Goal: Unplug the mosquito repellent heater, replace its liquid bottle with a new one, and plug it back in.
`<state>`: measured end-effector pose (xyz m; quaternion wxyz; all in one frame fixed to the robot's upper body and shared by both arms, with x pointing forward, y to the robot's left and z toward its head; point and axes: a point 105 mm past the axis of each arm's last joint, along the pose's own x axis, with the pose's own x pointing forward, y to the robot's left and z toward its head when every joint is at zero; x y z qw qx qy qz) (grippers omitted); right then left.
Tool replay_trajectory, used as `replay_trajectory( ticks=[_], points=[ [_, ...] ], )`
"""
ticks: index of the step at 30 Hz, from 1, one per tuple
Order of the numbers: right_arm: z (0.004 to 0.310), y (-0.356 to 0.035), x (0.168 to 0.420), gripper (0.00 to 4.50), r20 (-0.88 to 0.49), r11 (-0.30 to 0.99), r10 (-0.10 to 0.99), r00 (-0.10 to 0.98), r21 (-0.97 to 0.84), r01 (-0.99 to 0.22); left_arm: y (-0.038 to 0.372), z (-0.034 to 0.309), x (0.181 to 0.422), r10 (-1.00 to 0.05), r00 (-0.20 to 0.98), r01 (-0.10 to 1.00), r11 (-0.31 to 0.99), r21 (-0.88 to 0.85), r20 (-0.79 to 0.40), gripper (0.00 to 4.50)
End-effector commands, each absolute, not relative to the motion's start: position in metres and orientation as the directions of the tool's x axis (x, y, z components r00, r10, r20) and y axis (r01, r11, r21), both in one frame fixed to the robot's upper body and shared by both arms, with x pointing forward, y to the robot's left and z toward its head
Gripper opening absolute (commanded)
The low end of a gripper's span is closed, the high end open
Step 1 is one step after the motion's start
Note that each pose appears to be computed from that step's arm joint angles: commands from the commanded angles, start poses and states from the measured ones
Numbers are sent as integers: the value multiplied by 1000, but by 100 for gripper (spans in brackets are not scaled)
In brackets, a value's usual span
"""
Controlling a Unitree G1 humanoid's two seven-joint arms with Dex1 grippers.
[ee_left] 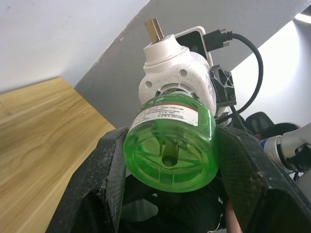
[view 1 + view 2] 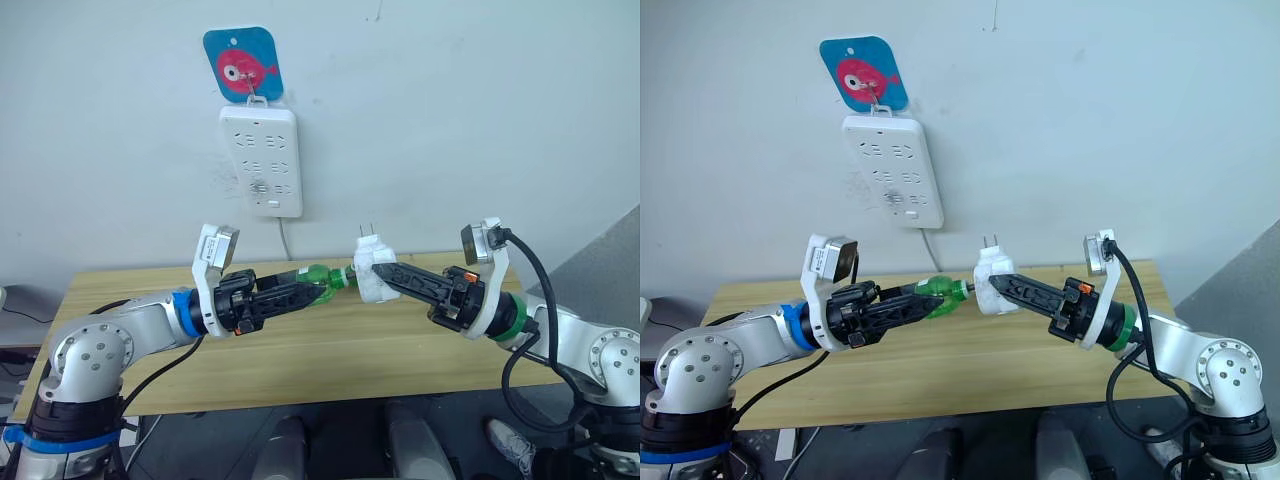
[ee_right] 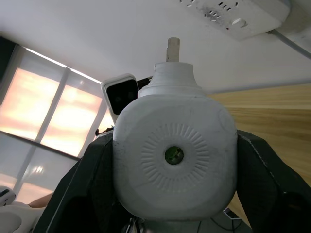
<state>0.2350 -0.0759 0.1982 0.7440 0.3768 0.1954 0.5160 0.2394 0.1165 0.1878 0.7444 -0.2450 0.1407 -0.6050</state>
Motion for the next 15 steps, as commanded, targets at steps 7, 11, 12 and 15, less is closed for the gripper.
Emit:
replay_trajectory(
  ticks=[7,11,12,15],
  points=[
    [206,-73,225,297,145,132,922,358,753,-645,106,195,230,-982,157,859,85,-505,102,241],
    [206,-75,228,297,153,136,913,378,760,-635,107,193,231,-981,167,854,92,-513,102,241],
    [206,-76,229,297,154,136,912,380,761,-634,107,193,231,-979,174,853,97,-512,105,241],
    [206,-76,229,297,157,134,912,380,760,-636,107,194,233,-978,181,854,102,-510,108,241]
  ],
)
